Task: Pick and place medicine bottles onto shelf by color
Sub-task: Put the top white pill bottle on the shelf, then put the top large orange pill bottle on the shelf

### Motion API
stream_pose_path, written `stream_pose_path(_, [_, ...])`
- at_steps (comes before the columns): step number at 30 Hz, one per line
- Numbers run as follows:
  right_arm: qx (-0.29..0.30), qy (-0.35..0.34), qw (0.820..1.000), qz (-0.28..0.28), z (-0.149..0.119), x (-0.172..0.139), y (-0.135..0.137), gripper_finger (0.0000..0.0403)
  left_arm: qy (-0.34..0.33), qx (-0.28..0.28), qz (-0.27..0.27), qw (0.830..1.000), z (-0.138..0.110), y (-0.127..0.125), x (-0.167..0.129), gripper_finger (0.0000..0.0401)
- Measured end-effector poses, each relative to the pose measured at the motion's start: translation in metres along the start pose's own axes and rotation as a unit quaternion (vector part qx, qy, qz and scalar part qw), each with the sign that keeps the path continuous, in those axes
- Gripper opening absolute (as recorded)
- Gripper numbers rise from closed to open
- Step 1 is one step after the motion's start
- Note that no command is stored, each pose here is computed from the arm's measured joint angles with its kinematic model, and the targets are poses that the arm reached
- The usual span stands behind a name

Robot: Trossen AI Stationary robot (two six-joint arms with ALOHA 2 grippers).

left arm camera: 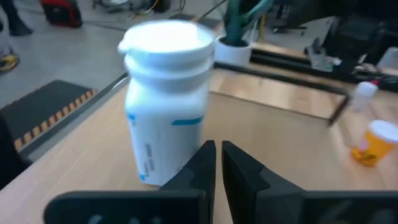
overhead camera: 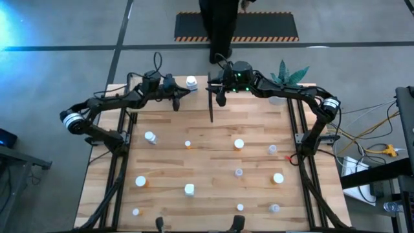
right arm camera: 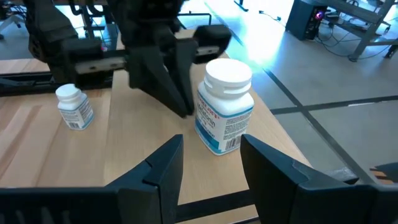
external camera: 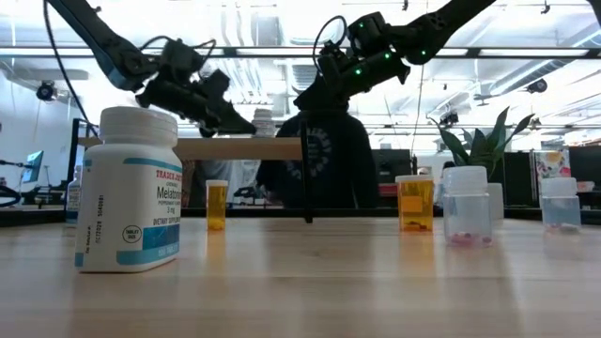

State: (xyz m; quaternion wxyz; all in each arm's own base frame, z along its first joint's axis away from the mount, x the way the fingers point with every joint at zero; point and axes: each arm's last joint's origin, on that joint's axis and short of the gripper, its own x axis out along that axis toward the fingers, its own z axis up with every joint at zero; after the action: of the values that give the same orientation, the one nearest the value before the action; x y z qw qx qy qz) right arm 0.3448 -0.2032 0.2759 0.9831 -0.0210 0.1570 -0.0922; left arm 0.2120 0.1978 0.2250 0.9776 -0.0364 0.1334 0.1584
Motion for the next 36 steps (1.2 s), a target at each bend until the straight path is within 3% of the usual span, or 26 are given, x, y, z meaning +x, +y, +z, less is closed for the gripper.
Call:
stream_pose_path(6, [-0.005, 0.0, 1.0, 0.0, 0.0, 0.0, 0.0, 0.015, 0.008, -0.002, 0.032, 0.999, 0.002, 0.008, 0.012, 0.001])
stream_pose_path(21, [-0.005, 0.006, 1.0, 0.001, -0.001, 0.0, 0.0, 0.015, 0.011, 0.0, 0.037, 0.999, 0.008, 0.02, 0.034, 0.001])
stream_pose_path(30, [0.005, 0.006, 1.0, 0.001, 0.0, -0.001, 0.001, 0.0133, -0.011, 0.038, 0.052, 0.998, 0.019, 0.013, 0.015, 0.001])
stream_pose_path(36, [0.0, -0.001, 1.0, 0.0, 0.014, -0.018, 0.004, 0.0105, -0.011, 0.04, 0.058, 0.997, 0.013, 0.006, -0.001, 0.001])
